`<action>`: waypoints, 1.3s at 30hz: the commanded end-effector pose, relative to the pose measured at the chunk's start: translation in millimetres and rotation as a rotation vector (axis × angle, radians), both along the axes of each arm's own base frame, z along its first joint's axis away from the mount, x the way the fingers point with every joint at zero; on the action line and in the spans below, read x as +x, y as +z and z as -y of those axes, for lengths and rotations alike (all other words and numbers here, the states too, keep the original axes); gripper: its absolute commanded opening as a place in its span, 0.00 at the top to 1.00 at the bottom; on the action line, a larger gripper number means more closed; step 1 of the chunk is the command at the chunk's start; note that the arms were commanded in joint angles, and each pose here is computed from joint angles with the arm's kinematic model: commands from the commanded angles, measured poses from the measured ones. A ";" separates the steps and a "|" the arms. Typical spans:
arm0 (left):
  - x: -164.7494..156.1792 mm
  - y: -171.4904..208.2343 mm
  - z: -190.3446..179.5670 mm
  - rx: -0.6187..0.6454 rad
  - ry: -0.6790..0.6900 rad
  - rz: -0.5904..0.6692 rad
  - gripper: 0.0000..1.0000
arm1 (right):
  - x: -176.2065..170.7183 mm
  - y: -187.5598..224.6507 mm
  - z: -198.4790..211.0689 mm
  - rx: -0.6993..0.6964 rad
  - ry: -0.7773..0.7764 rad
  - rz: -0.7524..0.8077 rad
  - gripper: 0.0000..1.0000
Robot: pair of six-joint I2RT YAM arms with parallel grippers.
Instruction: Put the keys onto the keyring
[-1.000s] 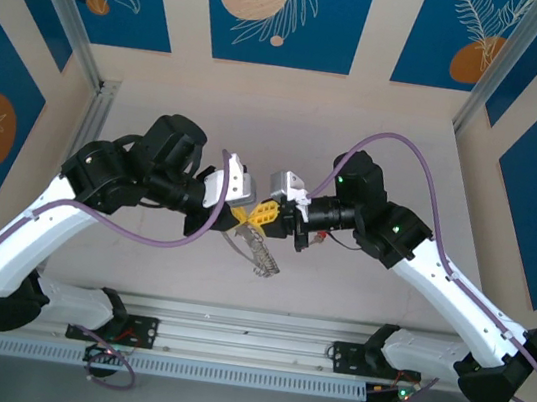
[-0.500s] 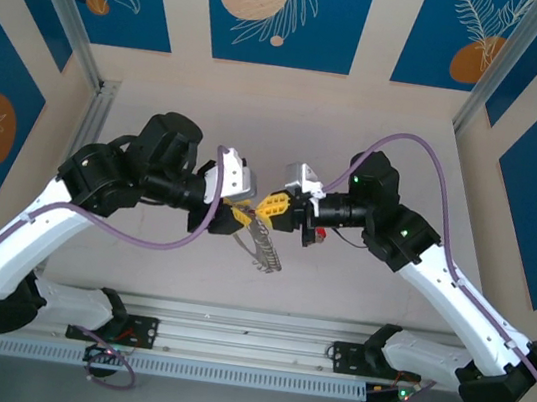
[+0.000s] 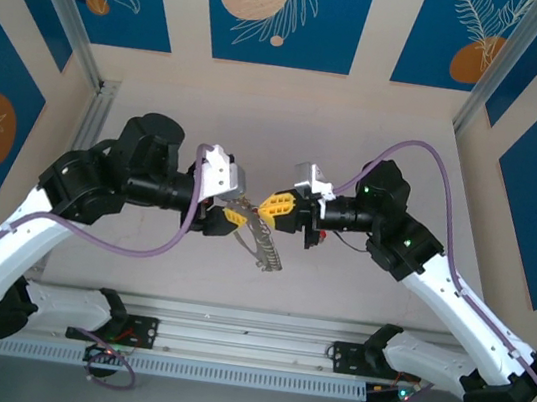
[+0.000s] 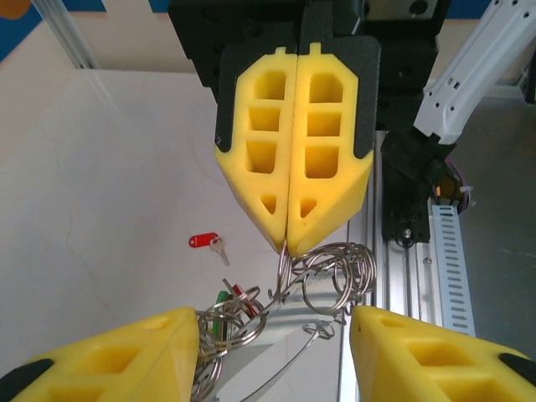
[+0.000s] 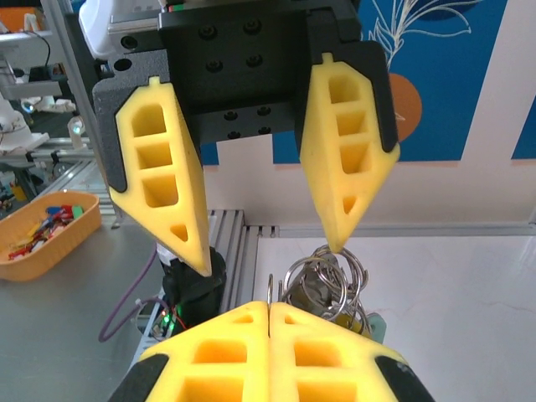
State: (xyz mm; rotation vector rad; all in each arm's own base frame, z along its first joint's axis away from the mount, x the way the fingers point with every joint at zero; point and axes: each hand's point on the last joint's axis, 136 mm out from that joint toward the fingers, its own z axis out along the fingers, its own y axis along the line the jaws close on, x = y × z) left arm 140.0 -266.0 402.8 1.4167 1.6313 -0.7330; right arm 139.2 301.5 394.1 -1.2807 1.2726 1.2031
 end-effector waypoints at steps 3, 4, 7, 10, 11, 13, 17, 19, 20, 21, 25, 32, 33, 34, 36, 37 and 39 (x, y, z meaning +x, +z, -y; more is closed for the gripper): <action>-6.2 20.8 -10.8 -0.075 0.015 0.020 0.53 | -6.5 23.9 3.9 0.110 0.004 0.013 1.00; -6.8 20.9 -10.6 -0.077 0.014 0.013 0.56 | -6.7 25.2 4.4 0.118 0.004 0.012 1.00; -8.8 21.3 -6.0 -0.087 -0.007 -0.009 0.63 | -6.8 25.3 3.5 0.130 0.007 0.004 1.00; -9.2 23.0 -1.1 -0.091 -0.026 -0.023 0.65 | -6.5 25.1 1.9 0.139 0.004 0.004 1.00; -9.7 23.2 1.2 -0.089 -0.036 -0.032 0.64 | -5.8 25.7 1.0 0.145 0.004 0.007 1.00; -8.5 21.9 5.4 -0.083 -0.048 -0.044 0.64 | -4.9 27.1 -1.0 0.160 0.009 0.007 1.00; -6.2 20.3 11.4 -0.082 -0.061 -0.055 0.65 | -4.0 26.3 -5.7 0.171 0.017 0.005 1.00; -5.3 18.7 12.5 -0.078 -0.062 -0.056 0.68 | -3.1 25.2 -6.1 0.173 0.015 0.002 1.00; -4.3 18.6 12.2 -0.078 -0.058 -0.053 0.71 | -2.7 24.6 -6.7 0.172 0.015 -0.001 1.00; -4.3 18.5 11.8 -0.078 -0.057 -0.050 0.75 | -2.5 24.1 -6.5 0.171 0.014 -0.001 1.00; -3.8 15.9 13.1 -0.073 -0.059 -0.056 0.85 | -2.3 23.6 -6.4 0.171 0.012 0.000 1.00; -6.5 15.5 13.3 -0.072 -0.075 -0.059 1.00 | 1.1 23.3 -6.7 0.176 0.000 -0.001 1.00; -7.4 16.1 12.8 -0.073 -0.077 -0.059 1.00 | 1.4 23.0 -7.0 0.176 0.000 -0.003 1.00; -8.2 15.8 12.6 -0.073 -0.081 -0.061 1.00 | 1.1 23.7 -7.0 0.178 0.001 -0.003 1.00; -10.8 15.3 12.7 -0.073 -0.094 -0.065 1.00 | 1.7 23.2 -7.2 0.179 0.000 -0.007 1.00; -11.5 15.5 12.3 -0.074 -0.095 -0.066 1.00 | 2.4 22.8 -7.6 0.177 -0.003 -0.008 1.00; -12.1 15.3 12.2 -0.075 -0.098 -0.067 1.00 | 5.0 21.5 -7.7 0.171 -0.018 -0.015 1.00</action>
